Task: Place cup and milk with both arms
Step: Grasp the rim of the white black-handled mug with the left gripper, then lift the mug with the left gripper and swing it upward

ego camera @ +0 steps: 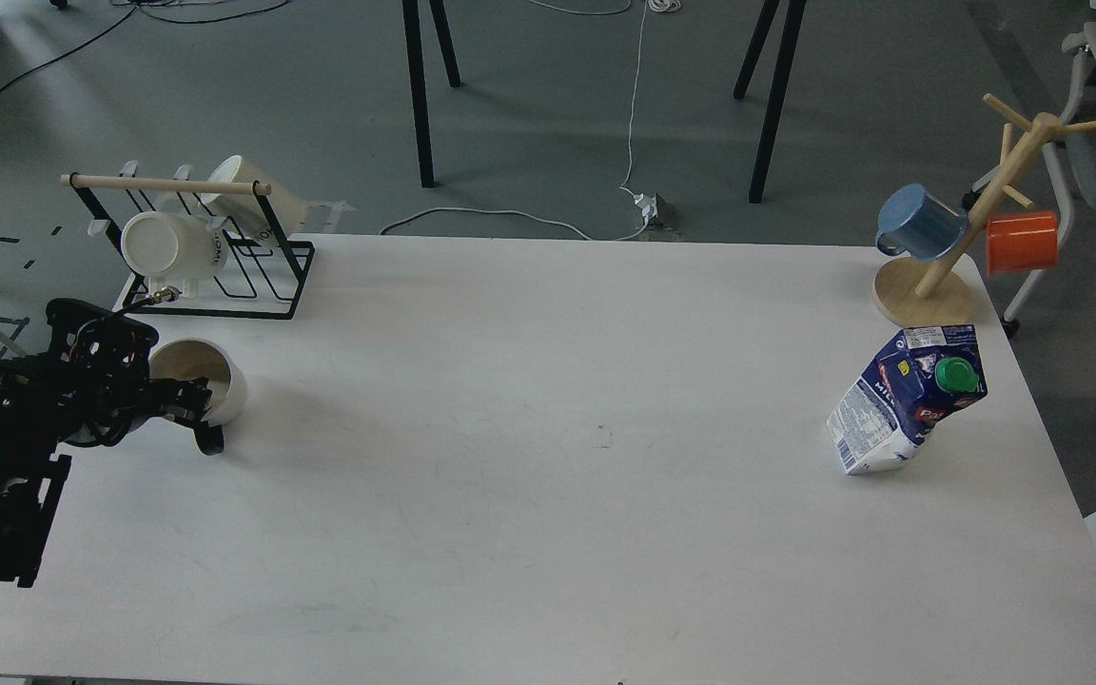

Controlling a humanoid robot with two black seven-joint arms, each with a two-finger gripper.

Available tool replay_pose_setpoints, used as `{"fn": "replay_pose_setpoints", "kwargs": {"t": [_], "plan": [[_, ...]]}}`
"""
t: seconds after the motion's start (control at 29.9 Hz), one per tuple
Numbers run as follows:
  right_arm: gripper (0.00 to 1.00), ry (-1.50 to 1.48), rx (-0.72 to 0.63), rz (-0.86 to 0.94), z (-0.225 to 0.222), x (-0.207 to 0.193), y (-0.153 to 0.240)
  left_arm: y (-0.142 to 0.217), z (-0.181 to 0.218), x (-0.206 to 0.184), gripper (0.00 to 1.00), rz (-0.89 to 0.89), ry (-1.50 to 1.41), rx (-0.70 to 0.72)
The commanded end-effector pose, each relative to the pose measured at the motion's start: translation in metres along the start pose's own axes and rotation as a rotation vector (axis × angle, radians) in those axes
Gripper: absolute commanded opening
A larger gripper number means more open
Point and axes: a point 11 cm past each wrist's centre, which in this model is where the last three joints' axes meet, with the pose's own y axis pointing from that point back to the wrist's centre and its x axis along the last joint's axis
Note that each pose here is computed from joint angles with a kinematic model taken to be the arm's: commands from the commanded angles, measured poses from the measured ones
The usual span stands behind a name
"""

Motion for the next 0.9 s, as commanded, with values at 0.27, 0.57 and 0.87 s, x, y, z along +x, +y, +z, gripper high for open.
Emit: {"fn": "replay_pose_setpoints", "kwargs": {"t": [0.27, 0.57, 0.87], "plan": [[1.00, 0.003, 0.002, 0.019, 0.001, 0.007, 0.004, 0.000, 0.002, 0.003, 0.00, 0.012, 0.011, -0.004], [1.00, 0.004, -0.003, 0.036, 0.004, 0.011, 0.006, 0.003, -0.002, 0.022, 0.00, 0.049, 0.003, 0.004], [1.00, 0.012, -0.012, 0.059, 0.007, 0.018, 0.009, 0.016, 0.032, 0.112, 0.01, 0.274, 0.043, -0.088]]}}
